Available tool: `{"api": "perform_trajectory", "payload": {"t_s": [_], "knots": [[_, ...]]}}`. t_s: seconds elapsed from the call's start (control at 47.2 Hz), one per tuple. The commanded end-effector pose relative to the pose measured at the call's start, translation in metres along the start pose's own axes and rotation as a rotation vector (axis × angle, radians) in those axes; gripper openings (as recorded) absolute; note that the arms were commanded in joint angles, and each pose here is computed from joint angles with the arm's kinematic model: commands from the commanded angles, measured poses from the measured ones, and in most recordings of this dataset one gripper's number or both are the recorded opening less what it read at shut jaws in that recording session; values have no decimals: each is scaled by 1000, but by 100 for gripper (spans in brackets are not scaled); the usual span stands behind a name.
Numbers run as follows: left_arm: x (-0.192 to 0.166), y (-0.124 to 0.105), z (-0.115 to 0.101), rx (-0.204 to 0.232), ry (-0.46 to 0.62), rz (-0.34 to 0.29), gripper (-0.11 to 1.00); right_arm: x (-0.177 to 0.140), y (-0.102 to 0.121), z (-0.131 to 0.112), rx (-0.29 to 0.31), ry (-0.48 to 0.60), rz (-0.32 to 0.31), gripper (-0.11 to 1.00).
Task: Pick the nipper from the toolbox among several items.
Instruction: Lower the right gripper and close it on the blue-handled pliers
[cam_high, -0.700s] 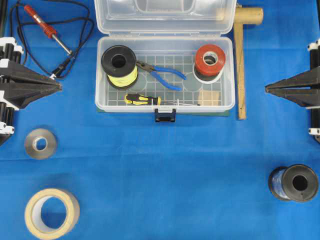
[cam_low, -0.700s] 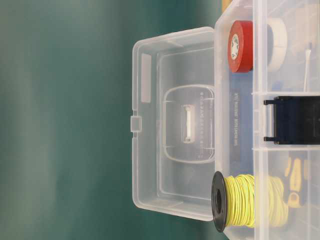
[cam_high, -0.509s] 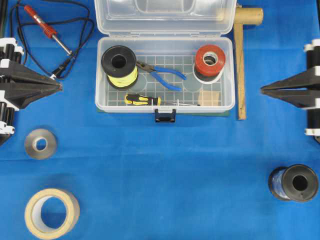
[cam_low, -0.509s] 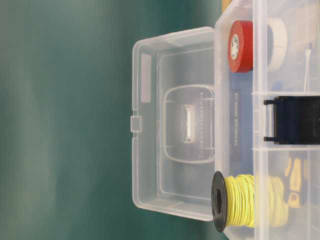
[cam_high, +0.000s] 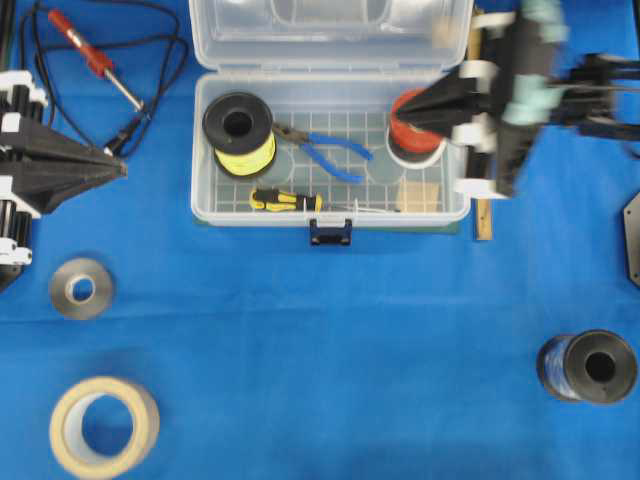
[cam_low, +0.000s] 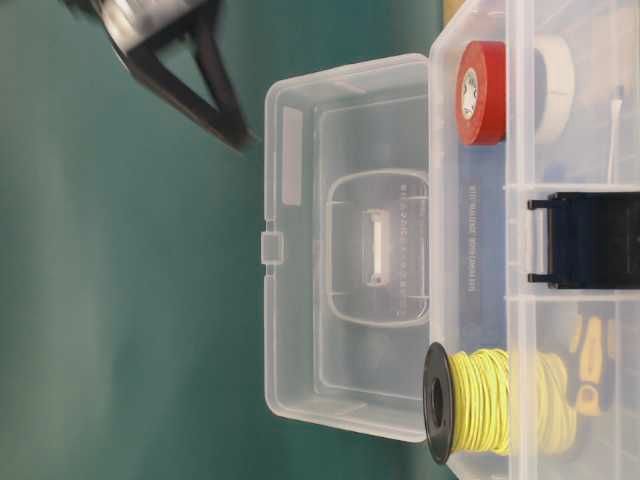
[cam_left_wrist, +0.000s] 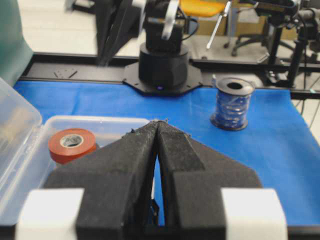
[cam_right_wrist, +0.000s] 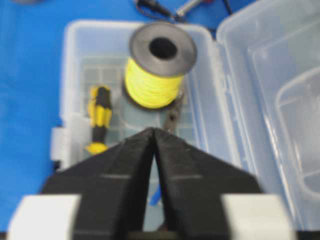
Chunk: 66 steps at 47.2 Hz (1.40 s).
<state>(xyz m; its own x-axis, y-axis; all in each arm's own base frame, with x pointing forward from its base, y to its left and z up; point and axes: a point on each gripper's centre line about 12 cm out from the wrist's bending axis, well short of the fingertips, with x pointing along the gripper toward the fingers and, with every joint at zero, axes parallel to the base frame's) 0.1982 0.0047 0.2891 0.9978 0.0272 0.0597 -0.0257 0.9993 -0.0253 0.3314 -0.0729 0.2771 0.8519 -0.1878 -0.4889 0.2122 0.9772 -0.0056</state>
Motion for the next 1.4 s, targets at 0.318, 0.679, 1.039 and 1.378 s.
{"api": "perform_trajectory", "payload": {"t_s": [0.318,0.679,1.039,1.378], "knots": [[2,1,0,-1,1,5,0,100,-25,-16,17,286,-48,68],[2,1,-4,-1,12,5,0,140,-37,-59,39,418,-64,64],[2,1,-4,-6,17,6,0,169,-43,-92,49,475,-70,64],[1,1,-3,-12,12,4,0,173,-43,-101,18,522,-59,18]]}}
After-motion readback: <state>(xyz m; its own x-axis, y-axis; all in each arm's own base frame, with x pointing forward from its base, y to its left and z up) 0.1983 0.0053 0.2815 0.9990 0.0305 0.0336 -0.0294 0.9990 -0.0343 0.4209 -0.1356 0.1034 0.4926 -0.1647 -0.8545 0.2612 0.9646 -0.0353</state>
